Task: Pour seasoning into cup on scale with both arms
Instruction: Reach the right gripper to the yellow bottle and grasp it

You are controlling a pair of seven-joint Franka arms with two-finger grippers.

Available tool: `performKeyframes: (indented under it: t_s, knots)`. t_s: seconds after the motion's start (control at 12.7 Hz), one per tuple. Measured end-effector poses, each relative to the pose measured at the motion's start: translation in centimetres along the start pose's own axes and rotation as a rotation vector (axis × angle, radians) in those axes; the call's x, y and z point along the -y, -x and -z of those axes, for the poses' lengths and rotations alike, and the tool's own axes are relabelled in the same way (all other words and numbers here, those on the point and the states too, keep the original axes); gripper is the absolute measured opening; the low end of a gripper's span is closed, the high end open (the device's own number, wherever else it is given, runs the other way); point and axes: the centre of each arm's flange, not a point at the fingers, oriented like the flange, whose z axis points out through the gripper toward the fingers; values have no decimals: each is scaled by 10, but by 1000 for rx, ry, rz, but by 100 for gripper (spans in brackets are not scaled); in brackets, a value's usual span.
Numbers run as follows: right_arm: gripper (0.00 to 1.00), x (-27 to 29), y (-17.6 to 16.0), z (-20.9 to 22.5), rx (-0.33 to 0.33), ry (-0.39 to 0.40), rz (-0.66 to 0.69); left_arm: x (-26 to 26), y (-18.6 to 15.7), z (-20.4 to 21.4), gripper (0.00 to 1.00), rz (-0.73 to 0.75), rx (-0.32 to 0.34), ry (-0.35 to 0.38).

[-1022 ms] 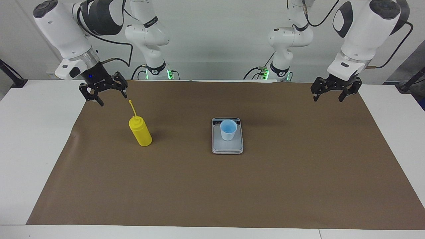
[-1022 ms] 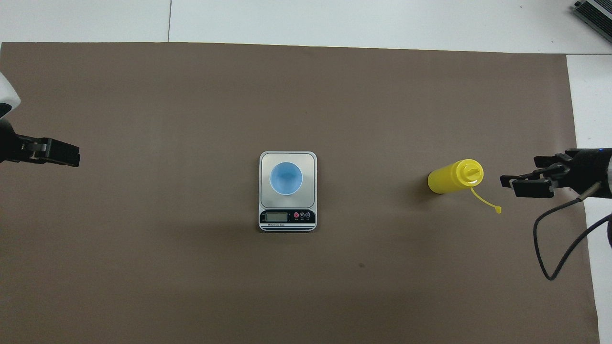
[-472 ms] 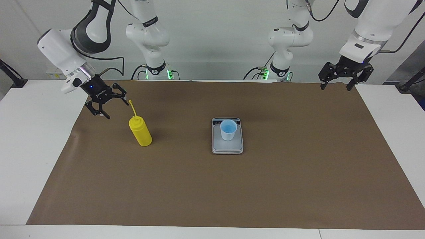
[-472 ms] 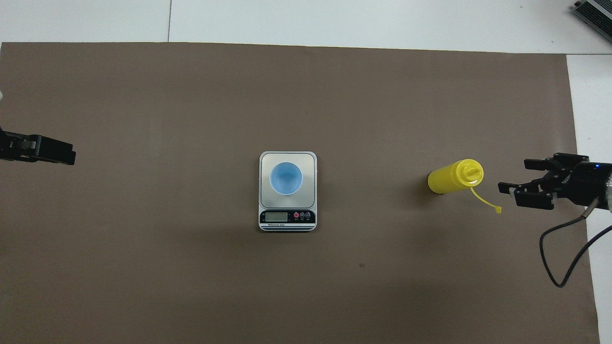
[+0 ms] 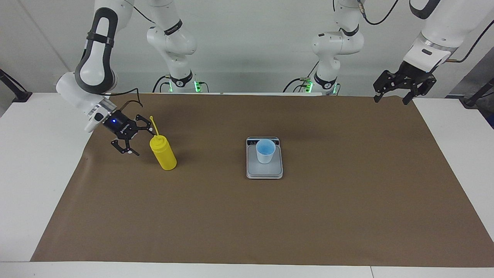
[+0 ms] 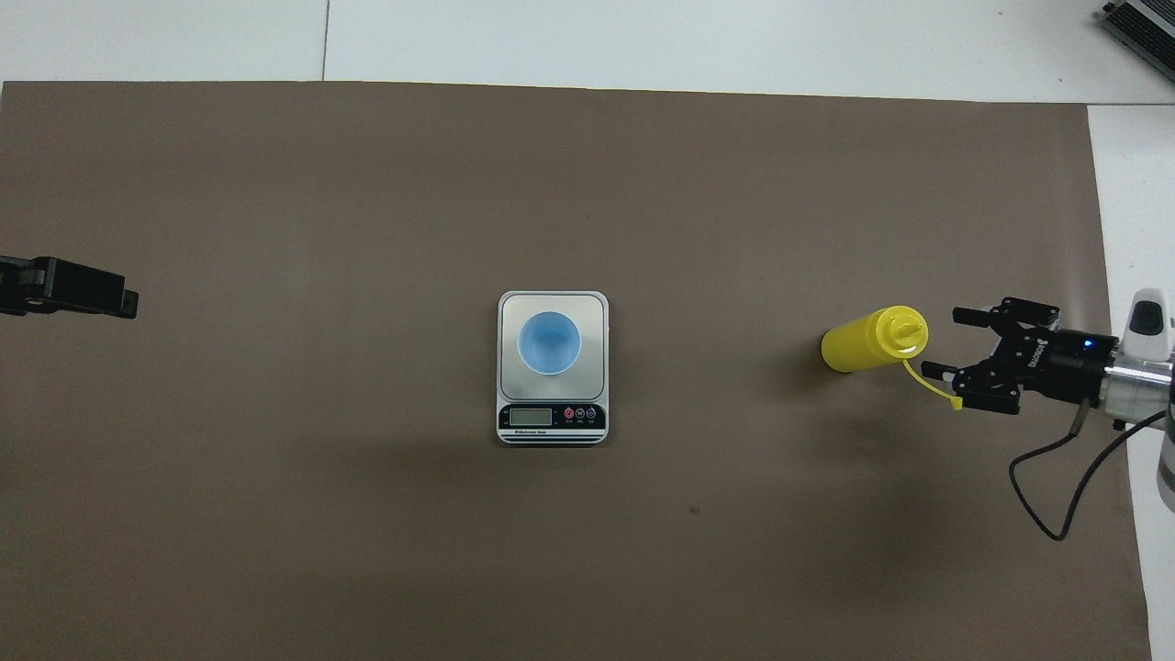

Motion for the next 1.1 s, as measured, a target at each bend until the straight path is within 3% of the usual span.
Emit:
performKeyframes:
  t_s: [0.16,0.87,1.1]
  knots:
    - [100,1,-1,-20,-53,-14,38,-1,0,0,100,-7,3,0]
    - [99,4,13,-67,-130,-47,69,1,7,-6,100,-48,45,-17]
    - [94,13,18,-90,-173,-58,77,0,9,-7,100,-50,48,-17]
